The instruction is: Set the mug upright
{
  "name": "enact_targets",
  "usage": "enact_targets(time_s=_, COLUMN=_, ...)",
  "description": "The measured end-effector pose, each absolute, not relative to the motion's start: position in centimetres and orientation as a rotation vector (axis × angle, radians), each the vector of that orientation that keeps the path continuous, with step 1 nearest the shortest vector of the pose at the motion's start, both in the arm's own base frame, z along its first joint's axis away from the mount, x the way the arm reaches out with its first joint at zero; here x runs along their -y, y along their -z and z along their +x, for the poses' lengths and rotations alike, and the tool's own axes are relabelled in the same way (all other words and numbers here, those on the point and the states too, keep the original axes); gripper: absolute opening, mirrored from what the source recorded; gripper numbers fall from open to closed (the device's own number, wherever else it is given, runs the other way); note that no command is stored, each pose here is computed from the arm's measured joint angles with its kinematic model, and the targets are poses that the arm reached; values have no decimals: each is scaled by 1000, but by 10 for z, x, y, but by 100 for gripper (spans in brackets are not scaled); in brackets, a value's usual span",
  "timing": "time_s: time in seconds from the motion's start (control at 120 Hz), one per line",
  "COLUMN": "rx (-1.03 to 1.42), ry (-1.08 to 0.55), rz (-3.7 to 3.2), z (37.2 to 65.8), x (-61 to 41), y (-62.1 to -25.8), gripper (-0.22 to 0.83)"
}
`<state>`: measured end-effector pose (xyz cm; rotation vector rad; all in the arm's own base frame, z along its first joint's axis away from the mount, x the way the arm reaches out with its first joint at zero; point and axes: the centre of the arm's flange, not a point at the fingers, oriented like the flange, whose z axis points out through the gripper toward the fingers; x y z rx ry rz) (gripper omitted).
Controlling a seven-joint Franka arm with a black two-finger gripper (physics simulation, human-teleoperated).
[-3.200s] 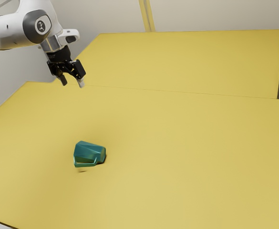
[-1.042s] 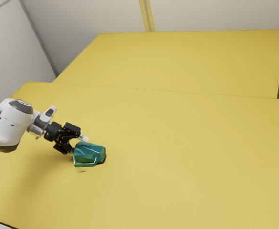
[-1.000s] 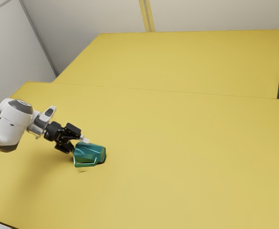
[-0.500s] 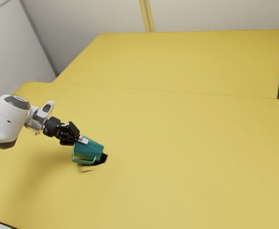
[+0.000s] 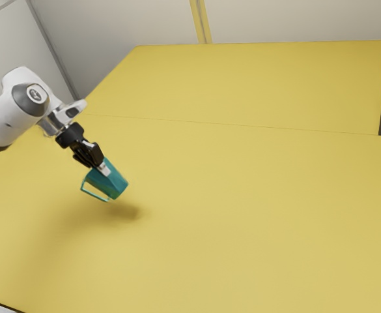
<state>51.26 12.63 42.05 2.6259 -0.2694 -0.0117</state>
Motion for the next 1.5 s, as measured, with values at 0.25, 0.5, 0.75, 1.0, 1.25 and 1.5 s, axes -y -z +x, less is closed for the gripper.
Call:
enact_targets(time_s=0.25, rx=435, ry=66, rz=2907, z=537, x=-92, y=-441, gripper=-16)
enact_targets(time_s=0.5, rx=538, ry=68, rz=3023, z=548, x=-27, y=-427, gripper=-16)
enact_targets(time_s=0.75, rx=571, ry=47, rz=3077, z=550, x=19, y=-401, gripper=-16)
enact_targets(time_s=1.0, rx=377, ry=47, rz=3118, z=558, x=-17, y=-381, gripper=-16)
enact_targets(time_s=1.25, rx=325, ry=70, rz=3123, z=562, x=-9, y=-362, gripper=-16)
enact_targets(time_s=1.5, rx=270, ry=92, rz=3122, z=564, x=-10, y=-349, gripper=-4)
